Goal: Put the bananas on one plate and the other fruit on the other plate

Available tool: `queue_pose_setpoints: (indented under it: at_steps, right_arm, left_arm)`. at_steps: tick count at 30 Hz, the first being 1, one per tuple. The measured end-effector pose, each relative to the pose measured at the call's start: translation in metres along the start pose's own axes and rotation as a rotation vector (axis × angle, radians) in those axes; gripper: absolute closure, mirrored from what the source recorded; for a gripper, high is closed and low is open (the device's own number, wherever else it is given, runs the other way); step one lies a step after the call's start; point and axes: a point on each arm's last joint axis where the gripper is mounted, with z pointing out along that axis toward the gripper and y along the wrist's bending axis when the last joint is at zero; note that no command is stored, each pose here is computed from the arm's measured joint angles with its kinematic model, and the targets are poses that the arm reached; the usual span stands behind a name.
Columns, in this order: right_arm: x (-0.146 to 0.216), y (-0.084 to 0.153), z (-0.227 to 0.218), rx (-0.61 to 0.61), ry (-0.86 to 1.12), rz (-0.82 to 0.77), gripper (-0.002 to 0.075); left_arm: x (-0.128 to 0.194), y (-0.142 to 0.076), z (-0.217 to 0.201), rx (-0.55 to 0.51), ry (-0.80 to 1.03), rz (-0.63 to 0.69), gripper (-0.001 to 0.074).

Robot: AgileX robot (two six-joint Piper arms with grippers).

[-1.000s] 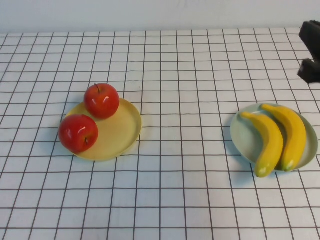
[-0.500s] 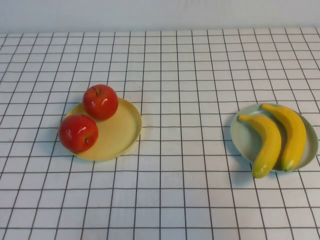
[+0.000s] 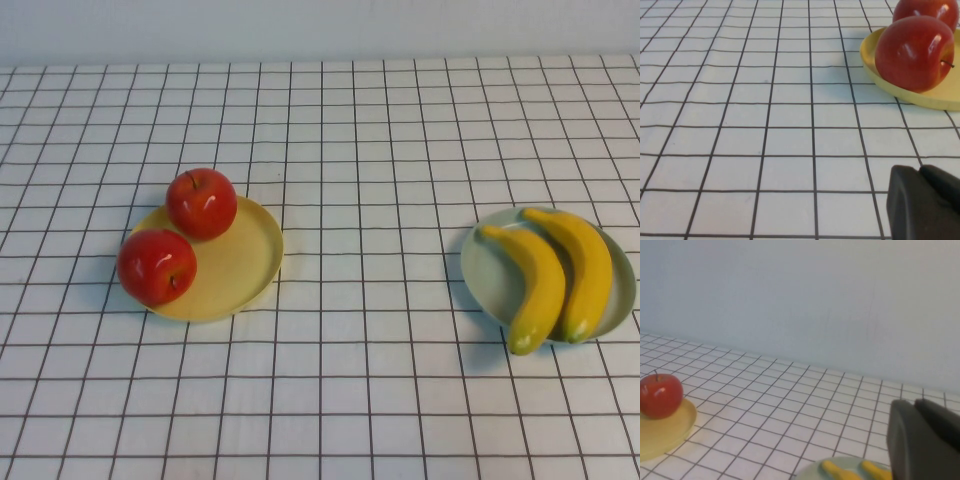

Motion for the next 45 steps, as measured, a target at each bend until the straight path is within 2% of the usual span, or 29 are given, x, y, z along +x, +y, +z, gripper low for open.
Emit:
queue_pose_setpoints:
  at_steps: [9,18,25,32,38,45]
  right_arm:
    - [0.004,-0.009,-0.032,0.114,-0.016,-0.047,0.074]
    - [0.045,-0.014,-0.051,0.281,-0.038,-0.012,0.074]
    - [0.057,-0.015,-0.049,0.288,0.003,0.022,0.074]
    - [0.08,-0.01,-0.045,0.248,0.064,0.186,0.074]
    - [0.095,-0.007,-0.043,0.221,0.116,0.201,0.074]
    - [0.102,-0.011,-0.045,0.311,0.176,0.195,0.074]
  left_arm:
    - [0.0,0.0,0.0,0.0,0.0,0.0,0.0734]
    - [0.0,0.0,0.0,0.0,0.0,0.0,0.0734]
    - [0.0,0.0,0.0,0.0,0.0,0.0,0.0734]
    - [0.0,0.0,0.0,0.0,0.0,0.0,0.0734]
    - [0.0,0.0,0.0,0.0,0.0,0.0,0.0734]
    - [0.0,0.0,0.0,0.0,0.0,0.0,0.0734]
